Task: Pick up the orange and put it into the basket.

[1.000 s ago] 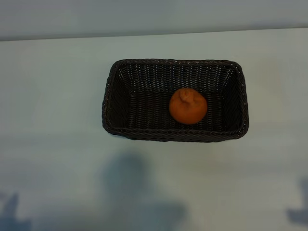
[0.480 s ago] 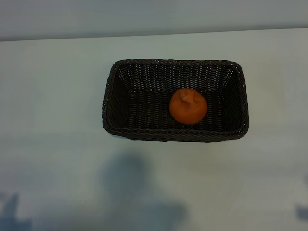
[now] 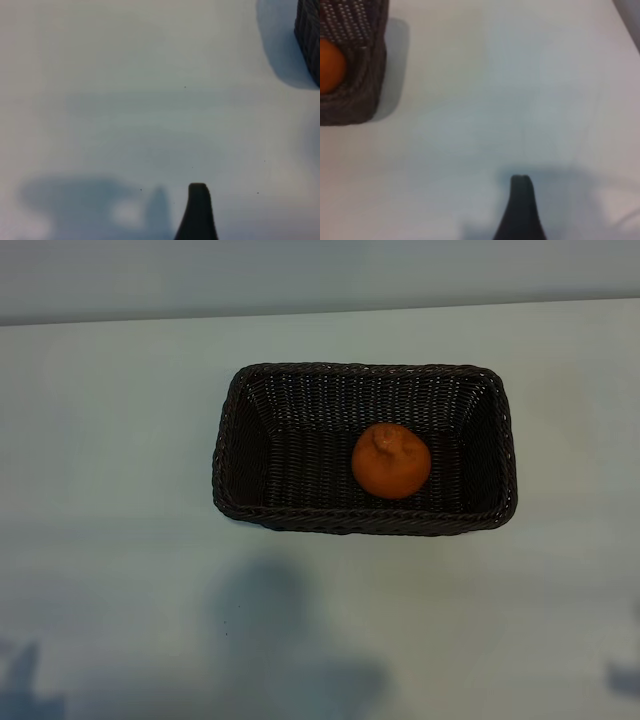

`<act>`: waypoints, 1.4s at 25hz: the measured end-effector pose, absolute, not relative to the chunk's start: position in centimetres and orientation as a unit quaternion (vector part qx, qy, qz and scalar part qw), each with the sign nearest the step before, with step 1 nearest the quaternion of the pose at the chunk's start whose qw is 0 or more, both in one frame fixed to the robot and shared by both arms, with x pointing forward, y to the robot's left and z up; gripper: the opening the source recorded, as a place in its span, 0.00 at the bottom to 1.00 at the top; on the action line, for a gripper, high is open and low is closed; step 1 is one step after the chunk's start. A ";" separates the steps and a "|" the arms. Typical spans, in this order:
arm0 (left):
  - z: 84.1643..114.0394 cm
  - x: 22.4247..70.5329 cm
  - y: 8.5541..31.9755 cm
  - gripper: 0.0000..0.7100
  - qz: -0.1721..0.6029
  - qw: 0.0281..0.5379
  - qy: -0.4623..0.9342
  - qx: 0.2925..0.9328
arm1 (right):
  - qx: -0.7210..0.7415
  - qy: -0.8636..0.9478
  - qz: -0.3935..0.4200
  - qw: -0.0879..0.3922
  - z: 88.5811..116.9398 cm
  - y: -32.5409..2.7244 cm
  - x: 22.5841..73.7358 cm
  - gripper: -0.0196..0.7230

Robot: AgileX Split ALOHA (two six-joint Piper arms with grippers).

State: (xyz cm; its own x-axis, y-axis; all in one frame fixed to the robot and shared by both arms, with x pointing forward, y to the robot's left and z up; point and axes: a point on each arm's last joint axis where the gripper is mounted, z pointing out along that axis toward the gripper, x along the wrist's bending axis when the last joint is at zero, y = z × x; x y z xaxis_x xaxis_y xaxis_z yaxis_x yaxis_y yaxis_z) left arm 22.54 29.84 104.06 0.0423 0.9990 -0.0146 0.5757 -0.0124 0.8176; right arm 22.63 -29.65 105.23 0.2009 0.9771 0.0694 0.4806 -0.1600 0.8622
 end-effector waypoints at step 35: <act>104.1 22.5 29.8 0.83 0.314 0.337 0.616 0.639 | 0.646 0.561 0.366 0.366 104.9 -29.6 23.4 0.75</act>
